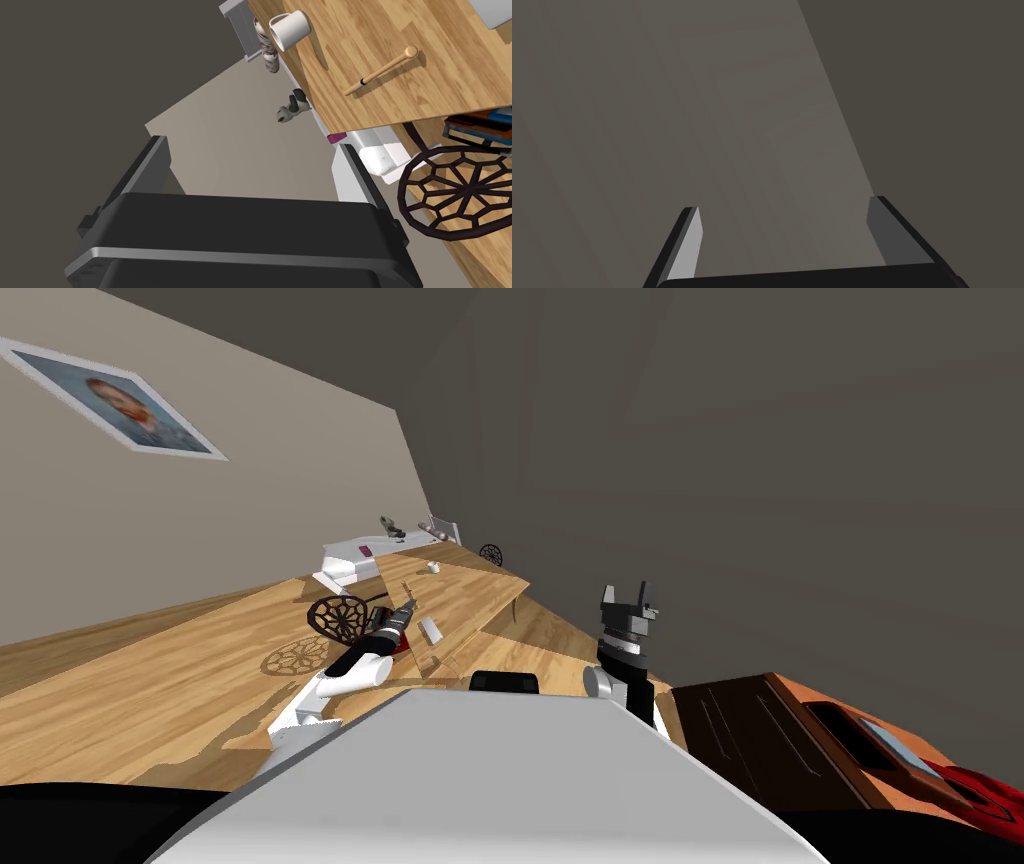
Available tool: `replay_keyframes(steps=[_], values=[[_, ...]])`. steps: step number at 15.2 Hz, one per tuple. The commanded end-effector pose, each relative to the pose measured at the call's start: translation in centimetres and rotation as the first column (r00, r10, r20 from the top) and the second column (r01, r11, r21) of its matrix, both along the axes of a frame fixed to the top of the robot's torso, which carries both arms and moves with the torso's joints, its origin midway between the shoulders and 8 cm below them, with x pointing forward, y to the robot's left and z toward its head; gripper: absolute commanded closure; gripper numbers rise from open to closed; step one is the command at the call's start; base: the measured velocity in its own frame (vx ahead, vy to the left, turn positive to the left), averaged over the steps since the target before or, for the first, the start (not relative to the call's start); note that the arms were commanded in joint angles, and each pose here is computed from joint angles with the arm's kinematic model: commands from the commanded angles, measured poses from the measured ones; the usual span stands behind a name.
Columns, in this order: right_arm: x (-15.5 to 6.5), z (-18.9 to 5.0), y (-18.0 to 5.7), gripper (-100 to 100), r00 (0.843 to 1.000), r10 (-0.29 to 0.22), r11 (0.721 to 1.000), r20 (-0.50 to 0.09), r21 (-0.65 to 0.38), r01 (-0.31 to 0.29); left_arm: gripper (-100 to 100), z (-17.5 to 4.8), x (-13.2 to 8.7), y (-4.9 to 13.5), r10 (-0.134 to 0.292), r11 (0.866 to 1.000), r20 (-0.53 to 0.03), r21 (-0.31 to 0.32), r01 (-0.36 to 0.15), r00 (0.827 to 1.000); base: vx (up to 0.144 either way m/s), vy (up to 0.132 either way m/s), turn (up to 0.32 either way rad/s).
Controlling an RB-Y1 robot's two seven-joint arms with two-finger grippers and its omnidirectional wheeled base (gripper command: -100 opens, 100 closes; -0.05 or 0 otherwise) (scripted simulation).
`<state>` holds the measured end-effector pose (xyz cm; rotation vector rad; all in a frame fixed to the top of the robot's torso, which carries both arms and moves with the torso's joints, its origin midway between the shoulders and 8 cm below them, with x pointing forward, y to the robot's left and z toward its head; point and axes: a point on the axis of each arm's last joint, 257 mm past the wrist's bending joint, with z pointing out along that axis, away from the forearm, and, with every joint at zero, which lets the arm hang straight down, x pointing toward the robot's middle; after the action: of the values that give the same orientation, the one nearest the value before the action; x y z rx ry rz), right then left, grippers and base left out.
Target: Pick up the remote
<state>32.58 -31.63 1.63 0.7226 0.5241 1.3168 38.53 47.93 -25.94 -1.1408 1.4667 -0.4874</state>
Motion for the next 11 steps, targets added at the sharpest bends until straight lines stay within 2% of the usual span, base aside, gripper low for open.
replay_keyframes(steps=[1, 2, 3, 5, 6, 8, 9, 11], values=[[0.0, 0.0, 0.0, 0, 1.0, 0.0, 1.0, 0.0, 0.0, 0.0, -100, -1.7, -0.7, 0.9, 0.02, 1.0, -0.06, 0.0, -0.02, 0.998, -0.009, 0.028, -0.238], [0.0, 0.0, 0.0, 0, 1.0, 0.0, 1.0, 0.0, 0.0, 0.0, -100, -1.9, -0.8, 0.9, 0.022, 1.0, -0.071, -0.003, -0.022, 0.997, -0.005, 0.022, -0.115], [0.0, 0.0, 0.0, 0, 1.0, 0.0, 1.0, 0.0, 0.0, 0.0, -100, -3.1, -1.5, 2.5, 0.045, 0.999, -0.118, 0.005, -0.045, 0.992, -0.005, 0.017, -0.229], [0.0, 0.0, 0.0, 0, 1.0, 0.0, 1.0, 0.0, 0.0, 0.0, -100, -3.8, -1.8, 2.5, 0.048, 0.999, -0.145, -0.003, -0.049, 0.988, -0.005, 0.025, -0.183], [0.0, 0.0, 0.0, 0, 1.0, 0.0, 1.0, 0.0, 0.0, 0.0, -100, -5.0, -2.7, 4.0, 0.071, 0.997, -0.193, 0.003, -0.072, 0.979, -0.007, 0.025, -0.223], [0.0, 0.0, 0.0, 0, 1.0, 0.0, 1.0, 0.0, 0.0, 0.0, -100, -5.6, -3.0, 4.0, 0.073, 0.997, -0.217, -0.004, -0.076, 0.973, -0.008, 0.032, -0.182], [0.0, 0.0, 0.0, 0, 1.0, 0.0, 1.0, 0.0, 0.0, 0.0, -100, -6.8, -4.0, 5.4, 0.095, 0.995, -0.263, 0.0, -0.098, 0.96, -0.009, 0.029, -0.249], [0.0, 0.0, 0.0, 0, 1.0, 0.0, 1.0, 0.0, 0.0, 0.0, -100, -7.4, -4.3, 5.4, 0.096, 0.995, -0.288, -0.007, -0.102, 0.953, -0.01, 0.032, -0.16]])
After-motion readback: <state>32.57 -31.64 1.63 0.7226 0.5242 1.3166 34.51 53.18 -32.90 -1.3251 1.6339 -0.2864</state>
